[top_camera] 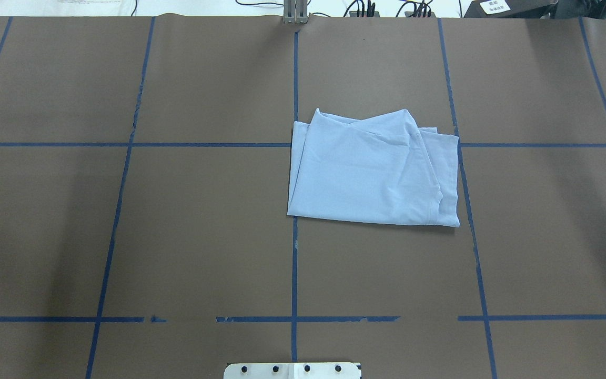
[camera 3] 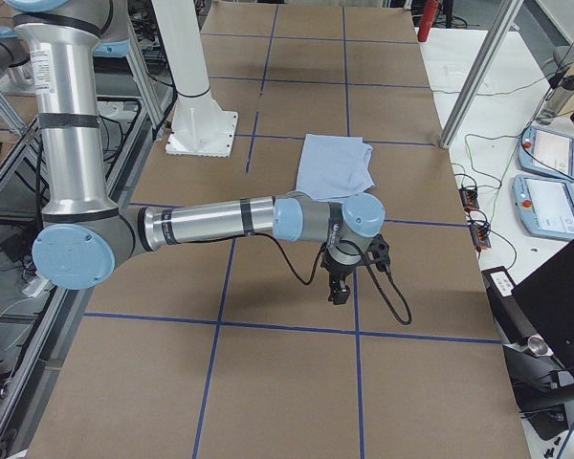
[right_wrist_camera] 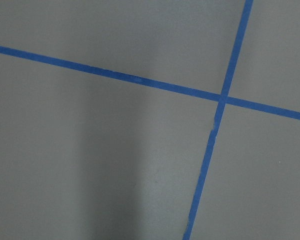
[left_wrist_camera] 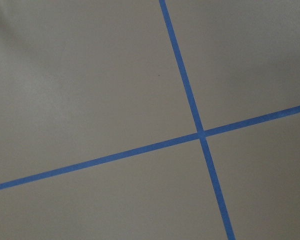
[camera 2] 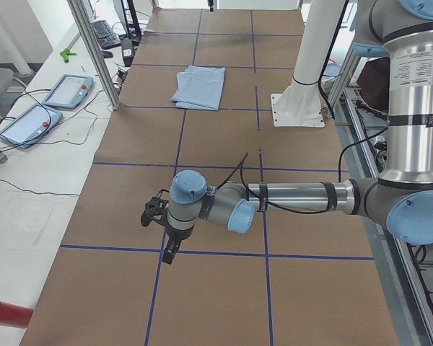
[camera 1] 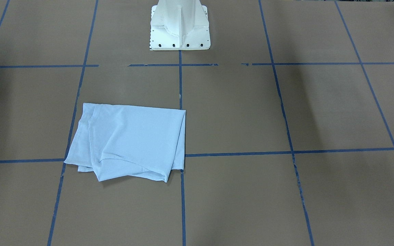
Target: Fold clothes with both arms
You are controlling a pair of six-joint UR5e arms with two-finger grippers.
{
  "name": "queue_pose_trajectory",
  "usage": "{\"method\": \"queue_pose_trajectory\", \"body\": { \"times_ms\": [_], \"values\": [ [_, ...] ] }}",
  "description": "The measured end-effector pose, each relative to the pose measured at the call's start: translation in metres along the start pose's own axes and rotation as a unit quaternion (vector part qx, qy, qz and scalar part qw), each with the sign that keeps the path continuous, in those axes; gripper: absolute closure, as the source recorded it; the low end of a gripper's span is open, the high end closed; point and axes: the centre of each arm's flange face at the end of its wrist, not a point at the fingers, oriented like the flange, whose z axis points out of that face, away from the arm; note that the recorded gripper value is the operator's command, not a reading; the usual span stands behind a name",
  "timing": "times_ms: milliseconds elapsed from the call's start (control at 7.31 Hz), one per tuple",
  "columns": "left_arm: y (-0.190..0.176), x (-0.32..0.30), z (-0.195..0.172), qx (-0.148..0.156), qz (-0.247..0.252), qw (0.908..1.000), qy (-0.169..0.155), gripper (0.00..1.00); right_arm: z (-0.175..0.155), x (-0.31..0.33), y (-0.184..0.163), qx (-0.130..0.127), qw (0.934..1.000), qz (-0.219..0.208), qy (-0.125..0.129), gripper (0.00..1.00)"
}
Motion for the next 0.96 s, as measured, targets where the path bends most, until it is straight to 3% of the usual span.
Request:
{"method": "queue_pose_trajectory", "body": {
  "times_ms": [410,957],
  "values": [
    [0.017,0.014,-0.017,-0.051,-0.032,0.9982,0.006,0.00,0.008,0.006,0.006,0.006,0.9993,0.037,-0.003,0.00],
    [0.032,0.022,-0.014,-0.059,-0.032,0.9959,0.060,0.00,0.015,0.013,0.015,0.015,0.9989,0.040,-0.019,0.00]
  ]
}}
